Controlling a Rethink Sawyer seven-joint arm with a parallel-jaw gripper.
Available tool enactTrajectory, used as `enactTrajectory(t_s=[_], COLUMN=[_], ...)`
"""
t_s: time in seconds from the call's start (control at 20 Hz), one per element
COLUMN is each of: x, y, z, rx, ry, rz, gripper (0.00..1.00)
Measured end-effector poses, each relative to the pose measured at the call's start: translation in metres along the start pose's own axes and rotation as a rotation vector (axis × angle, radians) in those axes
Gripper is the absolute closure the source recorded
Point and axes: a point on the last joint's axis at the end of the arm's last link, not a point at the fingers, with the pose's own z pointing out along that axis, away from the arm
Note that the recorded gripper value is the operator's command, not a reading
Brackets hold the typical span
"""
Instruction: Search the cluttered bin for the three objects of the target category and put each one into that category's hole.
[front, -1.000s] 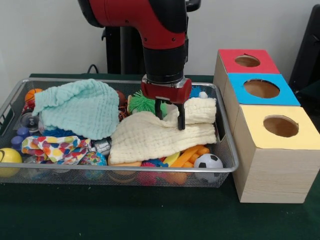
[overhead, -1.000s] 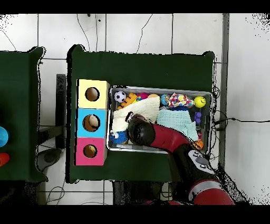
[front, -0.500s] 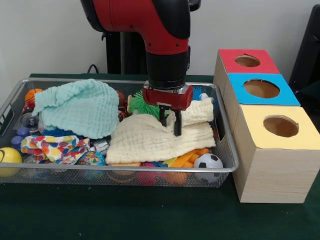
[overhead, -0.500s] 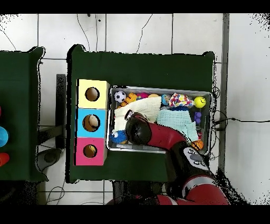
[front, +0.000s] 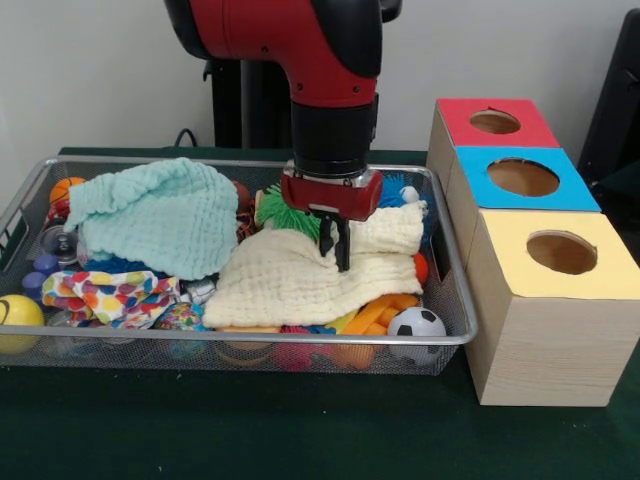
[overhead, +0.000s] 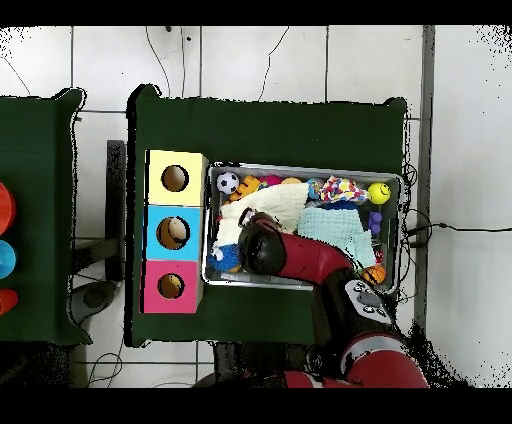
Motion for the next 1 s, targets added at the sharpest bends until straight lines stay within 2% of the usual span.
enactTrajectory(t_s=[0.2,0.4,0.6,0.9,1.0], x=[-0.005,-0.012,-0.025,-0.039,-0.044], y=[-0.003,-0.009,-0.018,-0.032,-0.037], z=[-0.013,-0.033,-0.063,-0.099,-0.109], rx=[0.008,0.024,0.047,0.081,0.089], ry=[0.008,0.038,0.078,0.086,0.071], rz=[0.004,0.011,0.021,0.012,0.002], gripper=[1.00,1.00,1.00,1.00,1.00])
